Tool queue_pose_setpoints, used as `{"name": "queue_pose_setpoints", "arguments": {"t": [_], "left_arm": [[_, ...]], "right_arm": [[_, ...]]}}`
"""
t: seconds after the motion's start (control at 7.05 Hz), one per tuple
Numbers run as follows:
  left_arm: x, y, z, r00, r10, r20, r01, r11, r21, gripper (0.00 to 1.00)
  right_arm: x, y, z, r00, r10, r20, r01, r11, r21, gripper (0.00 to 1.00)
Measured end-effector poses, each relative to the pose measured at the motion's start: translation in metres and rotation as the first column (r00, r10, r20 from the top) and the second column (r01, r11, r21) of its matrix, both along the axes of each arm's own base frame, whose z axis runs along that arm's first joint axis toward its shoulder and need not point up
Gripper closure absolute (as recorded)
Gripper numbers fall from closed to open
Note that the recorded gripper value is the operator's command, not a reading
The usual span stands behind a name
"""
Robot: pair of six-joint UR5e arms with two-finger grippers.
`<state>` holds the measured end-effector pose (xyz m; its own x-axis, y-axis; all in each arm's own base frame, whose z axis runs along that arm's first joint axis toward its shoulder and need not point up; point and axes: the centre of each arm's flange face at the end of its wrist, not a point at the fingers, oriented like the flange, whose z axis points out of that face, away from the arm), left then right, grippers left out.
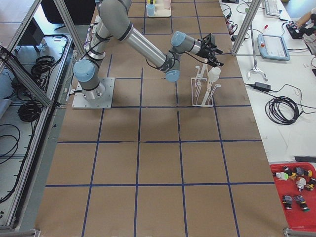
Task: Transfer IKEA cup to right arm and place on rack
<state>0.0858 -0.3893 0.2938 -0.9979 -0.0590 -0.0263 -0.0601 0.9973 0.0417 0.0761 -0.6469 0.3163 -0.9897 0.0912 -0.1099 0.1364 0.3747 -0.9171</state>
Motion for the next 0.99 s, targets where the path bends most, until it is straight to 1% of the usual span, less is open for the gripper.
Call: {"name": "queue_pose_setpoints", "arguments": {"t": [0.28,0.43,0.57,0.71,0.85,0.99], "left_arm": [[0.002,-0.002,-0.039,1.000,-0.003,0.003,0.003,1.000,-0.005,0.02],[0.002,-0.001,-0.054,1.000,-0.004,-0.002,0.004,1.000,0.011,0.02],[0.000,0.003,-0.064,1.000,-0.005,-0.007,0.005,1.000,0.031,0.02],[0.000,0.006,-0.069,1.000,-0.007,-0.009,0.008,0.999,0.045,0.08],[0.000,0.007,-0.070,1.000,-0.010,-0.008,0.010,0.999,0.051,0.39],[0.001,0.007,-0.070,1.000,-0.016,-0.002,0.016,0.998,0.057,0.67]], "right_arm": [[0.005,0.021,0.057,0.999,-0.006,0.042,0.009,0.997,-0.082,0.00],[0.012,0.040,0.087,0.997,0.007,0.075,0.001,0.994,-0.106,0.00],[0.021,0.061,0.109,0.991,0.018,0.130,-0.004,0.994,-0.110,0.00],[0.032,0.083,0.127,0.978,0.028,0.206,-0.004,0.993,-0.116,0.00],[0.047,0.102,0.139,0.958,0.053,0.283,-0.017,0.992,-0.126,0.00],[0.064,0.117,0.144,0.930,0.075,0.361,-0.030,0.991,-0.127,0.00]]}}
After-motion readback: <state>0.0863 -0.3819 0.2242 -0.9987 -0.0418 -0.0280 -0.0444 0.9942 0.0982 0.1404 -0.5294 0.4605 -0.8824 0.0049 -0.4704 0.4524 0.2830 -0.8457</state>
